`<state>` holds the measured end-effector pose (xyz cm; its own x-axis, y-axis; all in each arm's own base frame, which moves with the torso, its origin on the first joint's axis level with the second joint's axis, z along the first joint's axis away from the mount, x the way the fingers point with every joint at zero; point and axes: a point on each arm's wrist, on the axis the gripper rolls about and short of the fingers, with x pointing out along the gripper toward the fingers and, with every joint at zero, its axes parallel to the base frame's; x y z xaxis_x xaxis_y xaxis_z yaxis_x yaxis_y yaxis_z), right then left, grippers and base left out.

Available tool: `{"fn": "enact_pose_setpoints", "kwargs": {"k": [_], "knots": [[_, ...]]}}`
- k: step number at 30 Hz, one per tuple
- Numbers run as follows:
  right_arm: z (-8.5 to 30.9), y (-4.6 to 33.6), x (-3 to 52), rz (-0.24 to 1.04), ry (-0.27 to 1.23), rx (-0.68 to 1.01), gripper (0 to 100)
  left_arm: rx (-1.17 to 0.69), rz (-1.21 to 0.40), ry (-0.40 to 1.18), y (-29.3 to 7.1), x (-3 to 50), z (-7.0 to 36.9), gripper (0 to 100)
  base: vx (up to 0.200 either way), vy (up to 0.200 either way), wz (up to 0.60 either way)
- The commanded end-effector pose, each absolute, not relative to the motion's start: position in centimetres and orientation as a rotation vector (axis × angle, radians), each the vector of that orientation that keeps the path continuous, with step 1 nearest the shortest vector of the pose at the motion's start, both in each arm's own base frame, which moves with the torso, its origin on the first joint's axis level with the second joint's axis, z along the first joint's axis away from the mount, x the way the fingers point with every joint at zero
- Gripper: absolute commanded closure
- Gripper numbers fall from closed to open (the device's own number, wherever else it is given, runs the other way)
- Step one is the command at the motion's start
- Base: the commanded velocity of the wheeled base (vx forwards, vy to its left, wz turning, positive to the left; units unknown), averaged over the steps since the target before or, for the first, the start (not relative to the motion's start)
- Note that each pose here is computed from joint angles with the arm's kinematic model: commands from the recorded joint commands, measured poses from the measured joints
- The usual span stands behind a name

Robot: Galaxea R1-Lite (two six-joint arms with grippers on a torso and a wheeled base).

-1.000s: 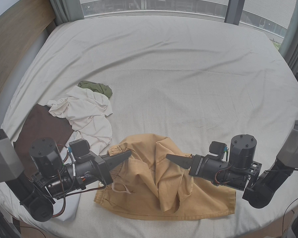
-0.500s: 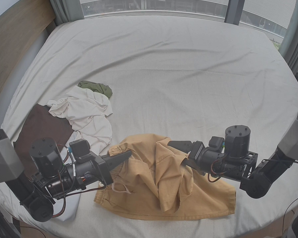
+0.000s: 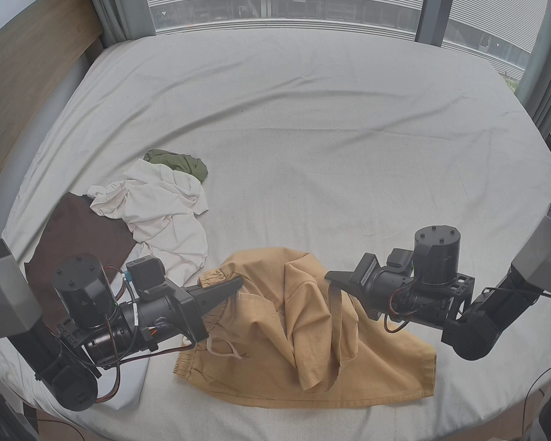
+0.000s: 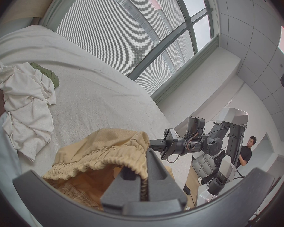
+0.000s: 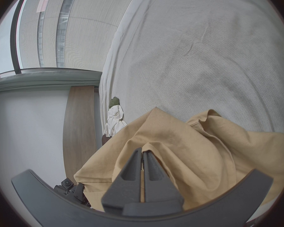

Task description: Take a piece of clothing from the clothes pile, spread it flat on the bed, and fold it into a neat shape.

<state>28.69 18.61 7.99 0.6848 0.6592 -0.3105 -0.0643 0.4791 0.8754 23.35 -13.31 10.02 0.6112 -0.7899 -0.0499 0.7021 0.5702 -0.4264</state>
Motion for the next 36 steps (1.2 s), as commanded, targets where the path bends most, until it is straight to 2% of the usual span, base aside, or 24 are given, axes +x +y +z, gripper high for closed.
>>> {"fn": "enact_pose_setpoints", "kwargs": {"k": [1,9,14,28,29,36], "knots": [[8.1,18.1,28.4,0.480,0.696,0.978,100,-0.386,-0.886,0.243,-13.3,23.3,10.1,100,0.000,0.000,0.00],[11.2,13.8,27.1,0.452,0.569,0.945,100,-0.364,-0.877,0.240,-13.1,23.6,9.8,100,0.000,0.000,0.00],[11.2,11.2,26.9,0.386,0.537,0.929,100,-0.361,-0.871,0.247,-13.1,23.7,9.6,100,0.000,0.000,0.00],[9.0,11.2,26.3,0.396,0.598,0.818,100,-0.334,-0.845,0.263,-12.9,24.3,8.6,100,0.000,0.000,0.00],[8.9,11.3,26.2,0.408,0.606,0.804,0,-0.334,-0.848,0.264,-12.9,24.3,8.6,100,0.000,0.000,0.00],[9.1,13.4,25.2,0.507,0.593,0.773,0,-0.334,-0.849,0.258,-12.9,24.3,8.8,100,0.000,0.000,0.00]]}}
